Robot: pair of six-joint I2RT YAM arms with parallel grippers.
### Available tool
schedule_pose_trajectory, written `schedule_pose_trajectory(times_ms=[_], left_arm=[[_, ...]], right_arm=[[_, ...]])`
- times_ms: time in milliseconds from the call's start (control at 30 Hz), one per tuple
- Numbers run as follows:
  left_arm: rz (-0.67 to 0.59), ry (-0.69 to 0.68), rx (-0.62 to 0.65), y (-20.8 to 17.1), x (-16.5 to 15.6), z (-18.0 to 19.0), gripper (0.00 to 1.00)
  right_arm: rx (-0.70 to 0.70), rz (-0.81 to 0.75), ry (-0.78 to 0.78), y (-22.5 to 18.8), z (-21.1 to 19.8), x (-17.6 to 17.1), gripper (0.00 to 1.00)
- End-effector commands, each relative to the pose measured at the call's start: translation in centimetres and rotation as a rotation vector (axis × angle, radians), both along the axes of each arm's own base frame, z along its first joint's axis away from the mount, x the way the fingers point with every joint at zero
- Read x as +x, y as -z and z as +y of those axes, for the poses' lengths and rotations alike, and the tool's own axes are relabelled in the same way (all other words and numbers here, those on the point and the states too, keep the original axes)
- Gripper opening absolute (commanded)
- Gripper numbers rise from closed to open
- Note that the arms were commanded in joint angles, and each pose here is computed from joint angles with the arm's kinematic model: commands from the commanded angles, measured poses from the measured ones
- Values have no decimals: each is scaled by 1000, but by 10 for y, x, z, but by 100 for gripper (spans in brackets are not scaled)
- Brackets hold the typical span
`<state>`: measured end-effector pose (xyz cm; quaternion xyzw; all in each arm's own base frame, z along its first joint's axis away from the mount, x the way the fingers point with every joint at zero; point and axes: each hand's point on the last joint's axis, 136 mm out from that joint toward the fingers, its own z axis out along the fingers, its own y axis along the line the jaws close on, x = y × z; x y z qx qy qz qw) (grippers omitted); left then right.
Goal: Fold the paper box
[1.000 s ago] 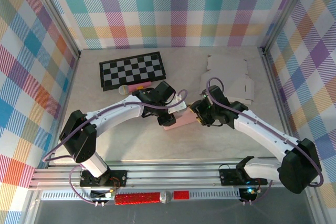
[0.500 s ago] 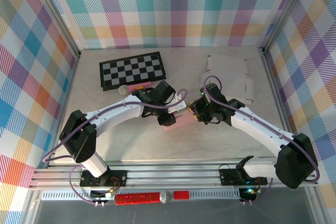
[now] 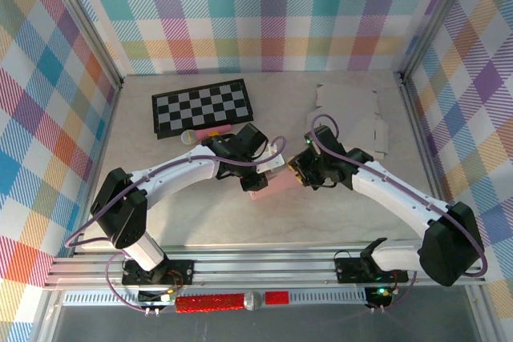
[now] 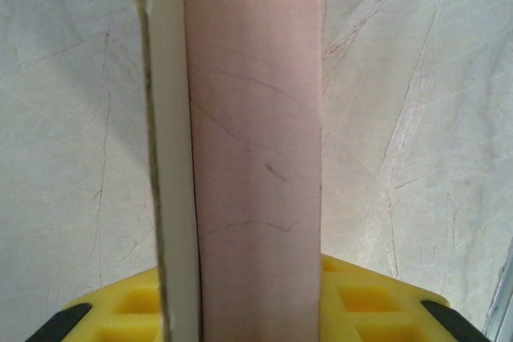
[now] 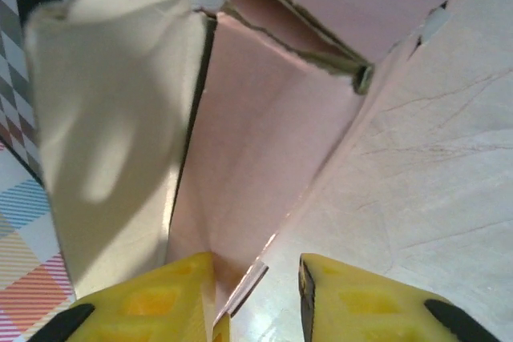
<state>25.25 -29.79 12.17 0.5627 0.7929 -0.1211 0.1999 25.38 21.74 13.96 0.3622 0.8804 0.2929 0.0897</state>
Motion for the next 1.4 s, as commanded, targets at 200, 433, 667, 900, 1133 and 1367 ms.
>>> schedule_pose_trajectory(times_ms=[200, 433, 667, 900, 1133, 1367], left_arm=[[-34, 33, 24, -6, -3, 11, 26], [-30, 63, 28, -11, -13, 24, 25], [-22, 93, 27, -13, -25, 42, 26], [-9, 86, 25, -10, -26, 47, 27], [6, 81, 25, -7, -25, 47, 27], [16, 78, 23, -6, -24, 47, 27]], right_arm=[[-182, -101, -180, -38, -37, -10, 46], [-252, -364, -433, -81, -68, 14, 46], [-328, -500, -854, -83, -52, 13, 43], [-347, -509, -1033, -62, -44, 13, 41], [-303, -577, -1185, -52, -28, 17, 42], [-263, -565, -1207, -46, -16, 28, 44]])
